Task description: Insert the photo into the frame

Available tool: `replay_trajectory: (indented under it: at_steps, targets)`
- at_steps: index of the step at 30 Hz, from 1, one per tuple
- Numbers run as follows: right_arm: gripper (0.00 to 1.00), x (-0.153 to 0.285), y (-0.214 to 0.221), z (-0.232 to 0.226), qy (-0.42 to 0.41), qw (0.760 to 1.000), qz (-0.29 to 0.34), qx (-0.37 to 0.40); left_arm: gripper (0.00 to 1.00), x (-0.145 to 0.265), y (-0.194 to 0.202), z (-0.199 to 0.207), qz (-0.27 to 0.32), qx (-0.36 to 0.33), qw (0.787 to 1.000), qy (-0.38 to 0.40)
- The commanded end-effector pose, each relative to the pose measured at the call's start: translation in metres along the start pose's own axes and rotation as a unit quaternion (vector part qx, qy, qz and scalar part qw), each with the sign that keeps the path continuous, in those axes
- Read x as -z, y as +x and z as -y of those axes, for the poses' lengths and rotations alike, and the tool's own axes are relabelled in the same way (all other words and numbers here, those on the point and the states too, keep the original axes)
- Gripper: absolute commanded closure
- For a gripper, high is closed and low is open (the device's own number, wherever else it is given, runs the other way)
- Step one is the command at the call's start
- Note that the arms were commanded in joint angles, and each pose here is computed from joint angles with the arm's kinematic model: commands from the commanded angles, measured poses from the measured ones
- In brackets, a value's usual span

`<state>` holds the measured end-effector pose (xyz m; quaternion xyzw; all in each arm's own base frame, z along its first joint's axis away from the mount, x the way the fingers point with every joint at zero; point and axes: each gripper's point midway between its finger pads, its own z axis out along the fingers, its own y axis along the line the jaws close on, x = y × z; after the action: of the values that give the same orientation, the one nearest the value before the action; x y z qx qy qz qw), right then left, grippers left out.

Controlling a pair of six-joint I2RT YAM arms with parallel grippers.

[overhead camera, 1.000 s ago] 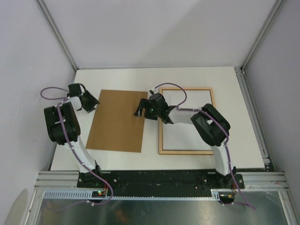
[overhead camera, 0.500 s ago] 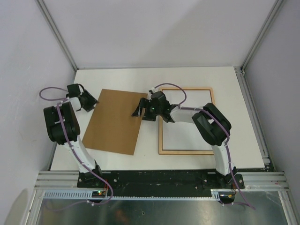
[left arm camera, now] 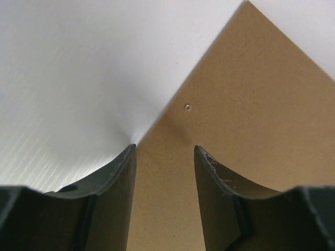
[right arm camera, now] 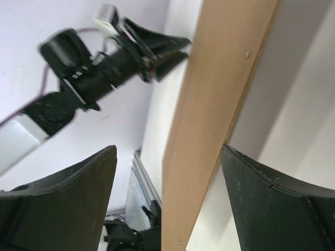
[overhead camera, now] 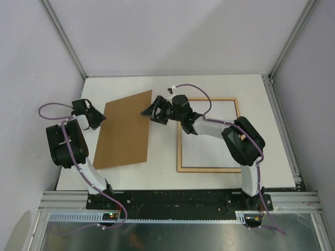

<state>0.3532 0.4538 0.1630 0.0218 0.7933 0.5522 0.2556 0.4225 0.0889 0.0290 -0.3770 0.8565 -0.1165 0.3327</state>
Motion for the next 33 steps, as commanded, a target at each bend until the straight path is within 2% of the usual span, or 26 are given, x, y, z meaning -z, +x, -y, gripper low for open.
replay_trajectory:
  at_steps: [1, 7, 16, 22, 25, 30, 32, 33]
  targets:
    - [0.16, 0.010, -0.017, -0.108, -0.173, 0.984, 0.034, 0.011, 0.50, 0.033, 0.079, 0.025, -0.139, 0.030, 0.988, 0.053]
    - [0.16, 0.015, -0.021, -0.127, -0.211, 0.977, 0.037, -0.013, 0.50, 0.049, 0.085, 0.034, -0.138, 0.040, 0.987, 0.073]
    - [0.18, 0.017, -0.009, -0.122, -0.179, 0.984, 0.023, -0.003, 0.50, 0.067, 0.097, 0.061, -0.140, 0.037, 0.983, 0.111]
    - [0.21, 0.014, 0.003, -0.125, -0.189, 0.982, 0.008, -0.013, 0.50, 0.073, 0.108, 0.073, -0.147, 0.034, 0.980, 0.127]
    - [0.26, 0.012, 0.007, -0.119, -0.171, 0.985, 0.004, -0.011, 0.50, 0.077, 0.109, 0.078, -0.145, 0.031, 0.980, 0.134]
    - [0.36, 0.015, 0.009, -0.085, -0.066, 0.998, 0.004, 0.018, 0.50, 0.085, 0.107, 0.086, -0.135, 0.018, 0.980, 0.145]
    - [0.48, 0.021, 0.008, -0.069, -0.018, 0.999, 0.008, 0.035, 0.50, 0.088, 0.106, 0.091, -0.127, 0.007, 0.980, 0.150]
    - [0.58, 0.025, 0.007, -0.063, 0.003, 0.999, 0.010, 0.043, 0.49, 0.090, 0.106, 0.095, -0.124, 0.000, 0.980, 0.154]
